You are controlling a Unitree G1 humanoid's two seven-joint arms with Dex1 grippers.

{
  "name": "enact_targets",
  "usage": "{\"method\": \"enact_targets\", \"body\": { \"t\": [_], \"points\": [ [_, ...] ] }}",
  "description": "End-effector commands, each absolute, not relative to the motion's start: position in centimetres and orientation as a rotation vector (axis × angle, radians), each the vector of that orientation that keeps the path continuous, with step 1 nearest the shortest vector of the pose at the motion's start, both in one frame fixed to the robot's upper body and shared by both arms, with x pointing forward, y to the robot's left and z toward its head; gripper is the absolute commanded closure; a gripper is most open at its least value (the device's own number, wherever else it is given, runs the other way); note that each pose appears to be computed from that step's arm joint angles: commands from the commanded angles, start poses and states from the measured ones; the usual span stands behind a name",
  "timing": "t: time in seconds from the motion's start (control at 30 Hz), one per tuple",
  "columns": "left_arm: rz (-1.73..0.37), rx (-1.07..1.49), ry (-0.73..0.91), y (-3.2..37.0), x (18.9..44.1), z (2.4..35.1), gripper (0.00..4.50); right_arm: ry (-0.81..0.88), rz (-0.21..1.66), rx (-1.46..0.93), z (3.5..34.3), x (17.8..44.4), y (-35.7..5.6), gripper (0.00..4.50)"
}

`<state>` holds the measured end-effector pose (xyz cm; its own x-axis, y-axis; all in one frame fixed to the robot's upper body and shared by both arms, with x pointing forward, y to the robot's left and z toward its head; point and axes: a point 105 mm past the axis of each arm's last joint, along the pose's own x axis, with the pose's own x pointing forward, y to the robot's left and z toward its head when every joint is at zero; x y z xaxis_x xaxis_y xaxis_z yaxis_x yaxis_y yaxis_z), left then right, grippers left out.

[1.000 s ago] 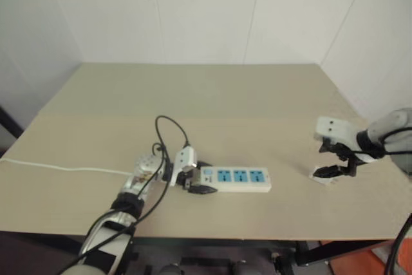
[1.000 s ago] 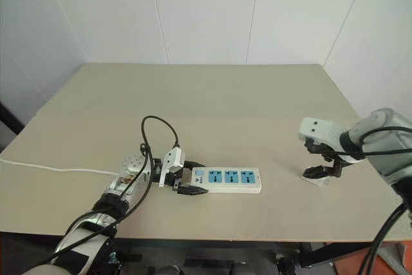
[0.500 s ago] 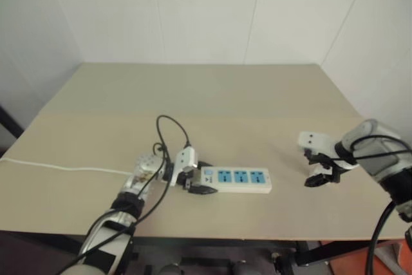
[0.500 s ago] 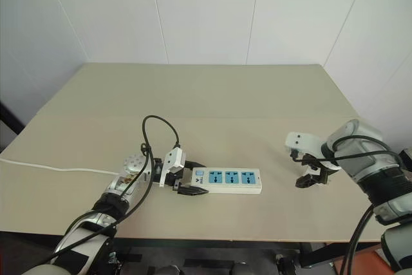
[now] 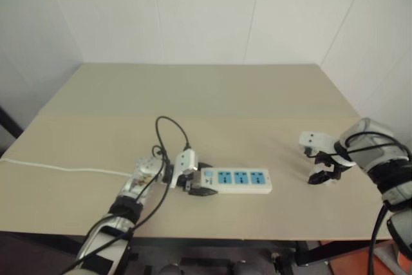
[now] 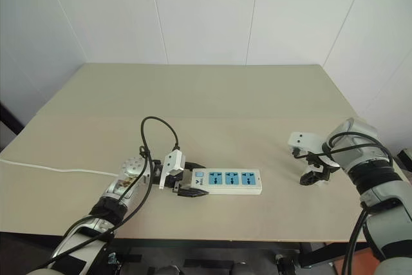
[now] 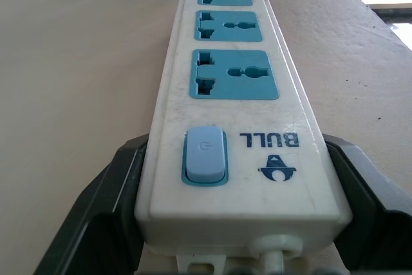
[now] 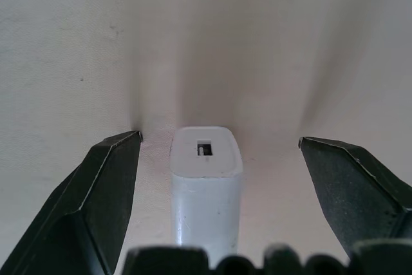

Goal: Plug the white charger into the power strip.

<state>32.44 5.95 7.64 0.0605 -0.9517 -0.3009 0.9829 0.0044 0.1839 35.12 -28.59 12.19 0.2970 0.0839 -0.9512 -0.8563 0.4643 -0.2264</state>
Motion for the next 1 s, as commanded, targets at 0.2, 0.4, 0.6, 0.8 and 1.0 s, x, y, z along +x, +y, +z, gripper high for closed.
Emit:
{"method": "enact_targets", "body": {
  "t": [0.2,0.4,0.6,0.8,1.0],
  "points": [
    [-1.57,0.409,0.19,5.6,31.2,5.5,1.19,1.12,0.743,-0.856,11.7,34.4,-28.8,0.0],
    [-1.573,0.412,0.181,5.4,31.3,5.7,1.19,1.133,0.766,-0.823,11.4,33.8,-28.4,0.37],
    [-1.578,0.404,0.19,5.5,31.2,5.6,1.19,1.136,0.779,-0.821,11.1,33.5,-28.3,2.15],
    [-1.577,0.413,0.196,5.7,31.3,5.6,1.19,1.141,0.784,-0.817,10.7,33.2,-28.2,3.3],
    [-1.582,0.41,0.197,5.6,31.4,5.6,1.19,1.045,0.753,-0.819,12.5,34.1,-27.5,3.3]
  ]
}}
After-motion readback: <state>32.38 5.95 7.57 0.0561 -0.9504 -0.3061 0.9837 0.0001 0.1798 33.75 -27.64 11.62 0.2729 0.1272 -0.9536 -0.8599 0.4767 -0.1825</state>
